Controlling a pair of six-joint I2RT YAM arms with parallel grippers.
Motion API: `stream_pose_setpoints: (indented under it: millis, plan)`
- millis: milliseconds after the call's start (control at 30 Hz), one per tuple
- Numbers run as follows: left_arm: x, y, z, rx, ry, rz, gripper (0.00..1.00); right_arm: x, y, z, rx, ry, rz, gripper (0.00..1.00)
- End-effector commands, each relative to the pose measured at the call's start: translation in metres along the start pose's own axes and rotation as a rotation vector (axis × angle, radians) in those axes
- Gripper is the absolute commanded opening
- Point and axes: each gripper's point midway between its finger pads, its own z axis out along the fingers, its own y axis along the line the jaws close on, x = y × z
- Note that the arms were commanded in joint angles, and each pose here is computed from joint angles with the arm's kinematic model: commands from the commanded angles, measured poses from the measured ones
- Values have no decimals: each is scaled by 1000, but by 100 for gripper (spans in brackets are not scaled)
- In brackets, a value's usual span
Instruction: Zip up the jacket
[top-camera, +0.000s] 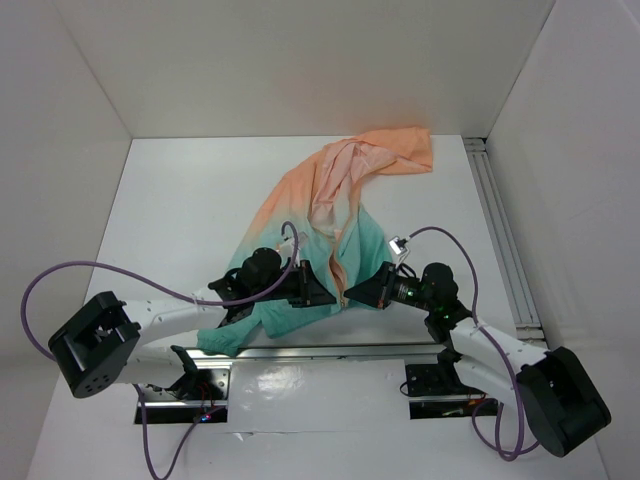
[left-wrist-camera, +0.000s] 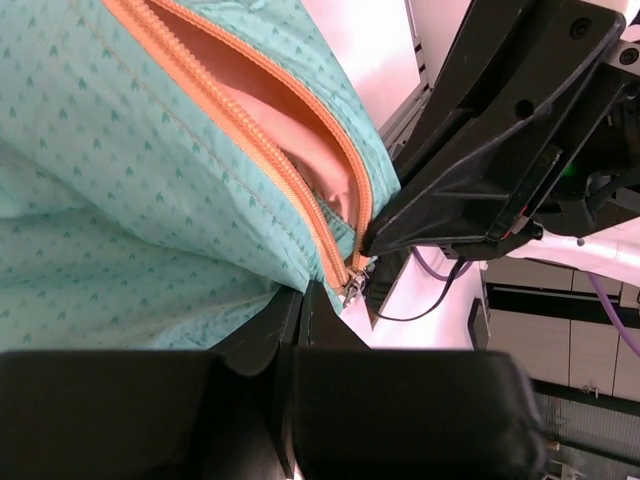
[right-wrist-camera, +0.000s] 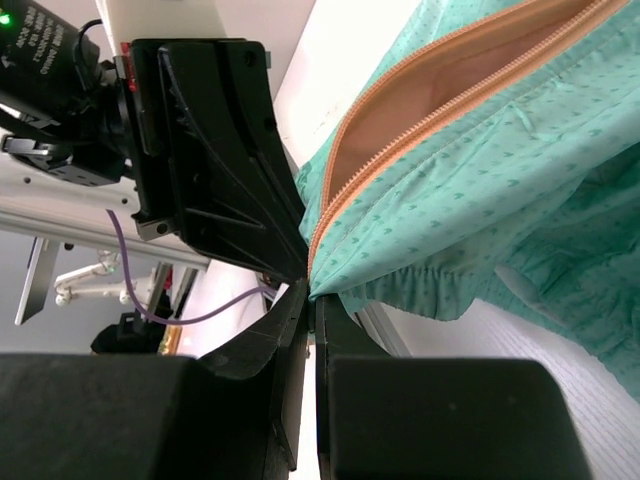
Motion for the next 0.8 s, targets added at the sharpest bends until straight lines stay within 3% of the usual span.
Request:
stream_pose_setpoints:
  millis: [0, 300, 767]
  plan:
    - [-9, -17, 0, 27, -20, 66, 0, -23, 12, 4, -11, -60, -67, 0]
    - [-10, -24, -1, 44, -22, 75, 0, -26, 3, 6, 45, -53, -84, 0]
    - [-11, -14, 5, -94, -22, 134, 0, -31, 5, 6, 62, -53, -94, 0]
